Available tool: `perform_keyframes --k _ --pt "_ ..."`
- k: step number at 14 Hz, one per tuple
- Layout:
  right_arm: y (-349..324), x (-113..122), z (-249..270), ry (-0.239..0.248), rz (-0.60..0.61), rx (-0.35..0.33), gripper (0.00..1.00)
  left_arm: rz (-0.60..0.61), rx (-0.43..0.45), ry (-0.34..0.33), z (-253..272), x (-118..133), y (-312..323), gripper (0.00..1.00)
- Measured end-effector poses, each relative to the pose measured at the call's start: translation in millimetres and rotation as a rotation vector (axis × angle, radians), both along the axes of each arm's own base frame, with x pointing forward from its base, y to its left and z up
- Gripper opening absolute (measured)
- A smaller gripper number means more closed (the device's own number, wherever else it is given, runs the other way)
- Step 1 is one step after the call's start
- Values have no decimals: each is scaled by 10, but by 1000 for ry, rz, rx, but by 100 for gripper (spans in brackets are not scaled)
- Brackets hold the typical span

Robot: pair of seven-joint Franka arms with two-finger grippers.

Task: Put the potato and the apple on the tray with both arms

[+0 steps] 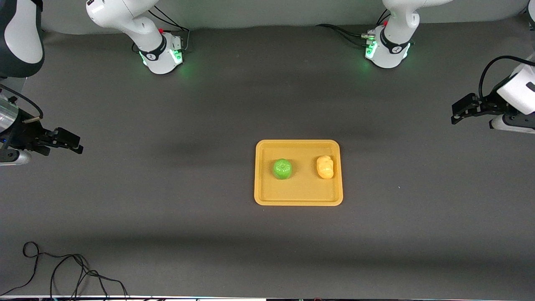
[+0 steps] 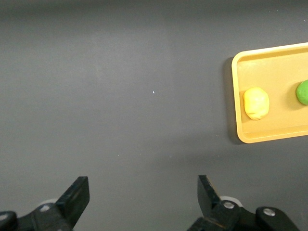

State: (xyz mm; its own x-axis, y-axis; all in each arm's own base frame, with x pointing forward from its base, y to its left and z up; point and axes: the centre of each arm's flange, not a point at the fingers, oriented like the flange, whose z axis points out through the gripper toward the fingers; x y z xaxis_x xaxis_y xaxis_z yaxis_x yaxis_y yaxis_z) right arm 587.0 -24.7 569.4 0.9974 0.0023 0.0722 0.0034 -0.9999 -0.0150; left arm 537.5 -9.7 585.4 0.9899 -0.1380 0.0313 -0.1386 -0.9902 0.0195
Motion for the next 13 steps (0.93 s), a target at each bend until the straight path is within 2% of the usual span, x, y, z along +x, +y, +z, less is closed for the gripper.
perform_keyframes --k 7,10,13 --pt "-6 -94 132 41 0 10 100 0 2 2 -56 -53 -6 100" --pt "11 -118 165 60 -35 15 100 0 3 6 -93 -61 -6 100" --pt "35 -136 217 57 -28 33 100 -1 3 7 -103 -63 -13 100"
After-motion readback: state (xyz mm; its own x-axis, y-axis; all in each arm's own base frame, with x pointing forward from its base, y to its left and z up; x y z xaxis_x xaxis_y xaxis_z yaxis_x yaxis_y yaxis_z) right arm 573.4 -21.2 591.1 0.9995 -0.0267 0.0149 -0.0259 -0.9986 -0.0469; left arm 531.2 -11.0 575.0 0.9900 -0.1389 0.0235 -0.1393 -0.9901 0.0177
